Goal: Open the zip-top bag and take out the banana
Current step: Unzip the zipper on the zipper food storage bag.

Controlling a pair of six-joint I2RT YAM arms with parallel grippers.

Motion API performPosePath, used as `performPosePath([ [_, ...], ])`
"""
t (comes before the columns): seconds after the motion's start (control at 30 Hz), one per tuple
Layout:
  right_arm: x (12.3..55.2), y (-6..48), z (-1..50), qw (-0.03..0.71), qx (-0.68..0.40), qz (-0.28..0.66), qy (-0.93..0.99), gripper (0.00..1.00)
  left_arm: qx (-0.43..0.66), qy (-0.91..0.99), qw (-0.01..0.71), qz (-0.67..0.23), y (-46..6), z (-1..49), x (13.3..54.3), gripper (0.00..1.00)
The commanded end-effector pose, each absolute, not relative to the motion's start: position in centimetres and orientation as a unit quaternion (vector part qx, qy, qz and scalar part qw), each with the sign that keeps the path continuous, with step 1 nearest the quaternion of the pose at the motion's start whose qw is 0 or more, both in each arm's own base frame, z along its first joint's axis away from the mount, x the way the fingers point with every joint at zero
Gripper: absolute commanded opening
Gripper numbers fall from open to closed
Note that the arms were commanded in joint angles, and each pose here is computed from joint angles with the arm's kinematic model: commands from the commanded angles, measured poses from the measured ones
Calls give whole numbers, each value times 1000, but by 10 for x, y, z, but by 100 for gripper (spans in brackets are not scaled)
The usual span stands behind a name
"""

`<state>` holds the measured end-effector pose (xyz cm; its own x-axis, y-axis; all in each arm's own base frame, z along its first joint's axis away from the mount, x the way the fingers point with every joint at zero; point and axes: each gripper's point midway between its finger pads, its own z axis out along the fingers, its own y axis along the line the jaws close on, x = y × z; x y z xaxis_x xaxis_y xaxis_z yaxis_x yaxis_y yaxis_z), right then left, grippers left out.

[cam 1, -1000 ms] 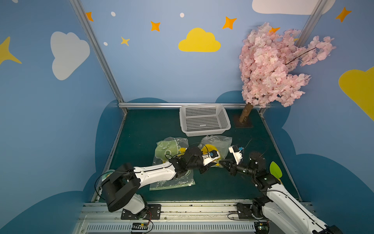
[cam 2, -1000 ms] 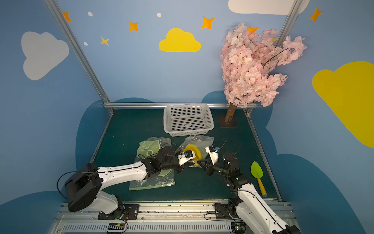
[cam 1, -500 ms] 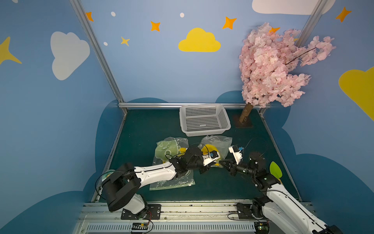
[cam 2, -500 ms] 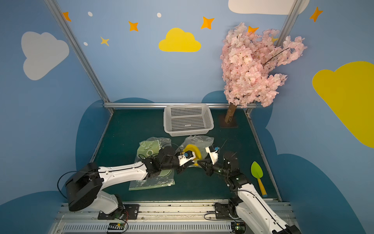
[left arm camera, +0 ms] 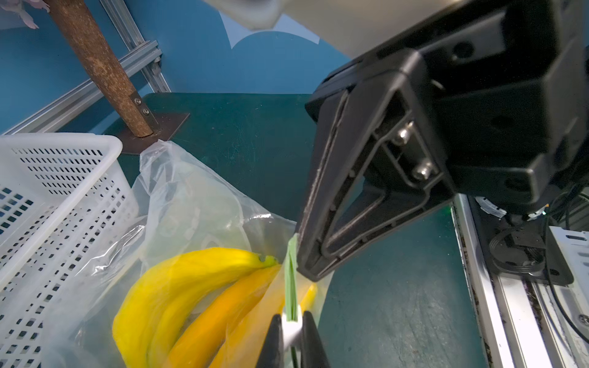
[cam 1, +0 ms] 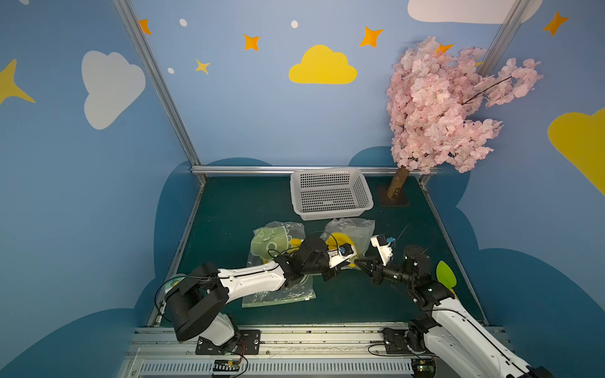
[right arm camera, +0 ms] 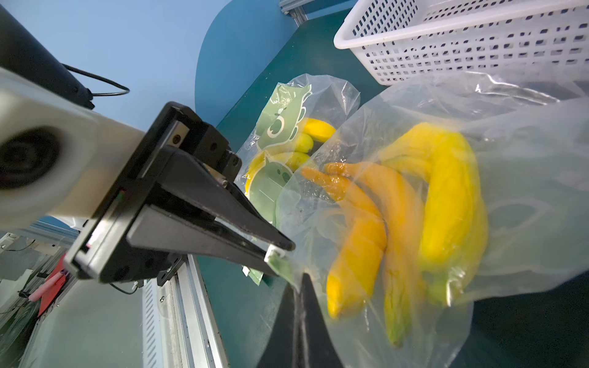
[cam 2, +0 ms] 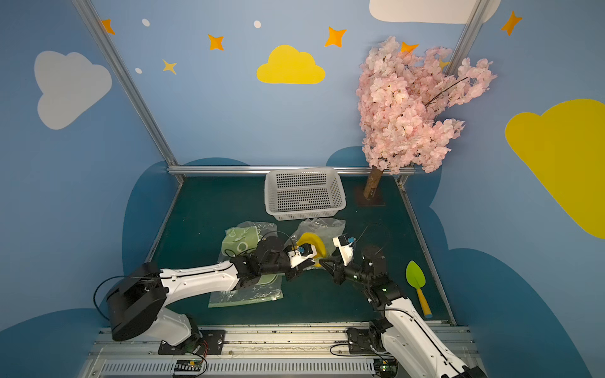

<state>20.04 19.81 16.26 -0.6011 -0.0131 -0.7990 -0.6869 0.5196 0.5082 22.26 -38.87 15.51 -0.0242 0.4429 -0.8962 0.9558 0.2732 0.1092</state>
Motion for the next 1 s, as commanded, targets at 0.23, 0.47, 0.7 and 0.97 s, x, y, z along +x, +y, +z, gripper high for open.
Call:
performPosePath([
  [0.23, 208, 194, 183, 435, -223, 423, 763, 0, 535, 677, 434, -261, -384, 137, 226, 9],
  [0.47, 212, 190, 185, 451, -212, 415, 761, 0, 533, 684, 425, -260, -384, 131, 226, 10],
  [0.7, 216, 187, 189, 466, -201, 410, 758, 0, 528, 694, 421, -249, -380, 124, 228, 11],
  [0.97, 221, 182, 193, 481, -185, 403, 756, 0, 524, 711, 406, -233, -373, 108, 230, 11],
])
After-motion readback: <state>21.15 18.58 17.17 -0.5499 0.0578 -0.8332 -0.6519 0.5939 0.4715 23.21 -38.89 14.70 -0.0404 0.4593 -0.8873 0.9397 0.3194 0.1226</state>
